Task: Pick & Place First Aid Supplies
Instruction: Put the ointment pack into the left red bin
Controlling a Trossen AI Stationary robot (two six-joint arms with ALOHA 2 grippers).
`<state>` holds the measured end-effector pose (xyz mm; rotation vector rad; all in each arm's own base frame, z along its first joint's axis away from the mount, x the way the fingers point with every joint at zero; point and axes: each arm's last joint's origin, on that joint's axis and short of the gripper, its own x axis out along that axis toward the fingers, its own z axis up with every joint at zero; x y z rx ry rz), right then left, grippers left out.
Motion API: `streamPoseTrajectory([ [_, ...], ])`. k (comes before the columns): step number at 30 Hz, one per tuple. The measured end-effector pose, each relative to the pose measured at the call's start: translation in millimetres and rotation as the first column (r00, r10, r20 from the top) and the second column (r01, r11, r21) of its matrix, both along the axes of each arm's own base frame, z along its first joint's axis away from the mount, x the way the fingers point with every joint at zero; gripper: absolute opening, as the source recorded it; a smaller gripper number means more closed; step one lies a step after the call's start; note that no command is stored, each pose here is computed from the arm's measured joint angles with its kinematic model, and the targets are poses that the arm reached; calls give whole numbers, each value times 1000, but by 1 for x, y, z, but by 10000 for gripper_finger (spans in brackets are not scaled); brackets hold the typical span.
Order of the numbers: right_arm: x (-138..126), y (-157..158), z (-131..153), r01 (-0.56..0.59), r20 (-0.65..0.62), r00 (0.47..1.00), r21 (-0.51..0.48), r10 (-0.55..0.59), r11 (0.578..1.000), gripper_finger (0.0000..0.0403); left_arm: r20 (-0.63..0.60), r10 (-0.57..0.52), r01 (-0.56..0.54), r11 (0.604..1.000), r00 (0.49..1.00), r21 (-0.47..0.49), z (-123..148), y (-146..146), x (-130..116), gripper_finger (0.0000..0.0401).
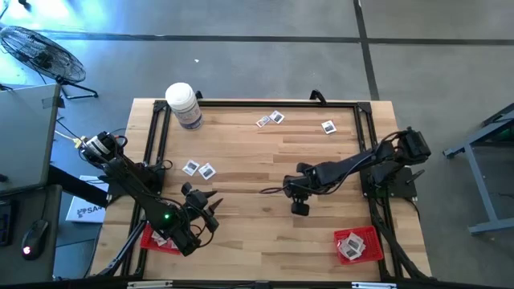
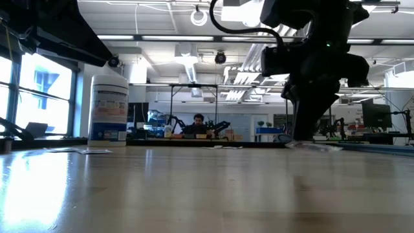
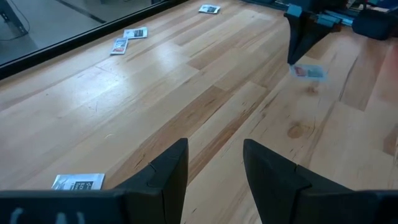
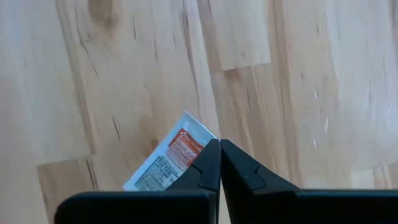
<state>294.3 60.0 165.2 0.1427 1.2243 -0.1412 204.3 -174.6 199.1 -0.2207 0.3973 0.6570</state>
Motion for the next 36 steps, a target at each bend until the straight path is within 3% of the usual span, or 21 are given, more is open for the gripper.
streamPoseTrajectory([
  [7,1,0,1,24,8,1000,6,-24,1000,1,5,1,-1,1000,1000,0,0,0,0,152],
  [12,4,1,2,44,43,998,20,-45,999,1,165,35,-36,999,986,2,6,-4,10,152],
  [15,9,3,4,61,106,992,22,-63,998,1,176,40,-39,999,984,-9,5,-4,23,152],
  [22,20,22,14,48,304,952,-2,-46,999,0,114,-5,38,957,993,-286,-5,15,74,152],
  [25,23,32,19,60,387,921,-26,-45,998,0,74,-99,118,939,992,-322,-19,19,91,152],
  [29,24,41,23,100,460,886,-78,-53,992,0,113,-159,191,906,981,-379,-29,25,111,152],
  [36,20,49,25,148,497,866,-168,-45,975,0,189,-138,209,875,972,-436,-38,38,131,152],
])
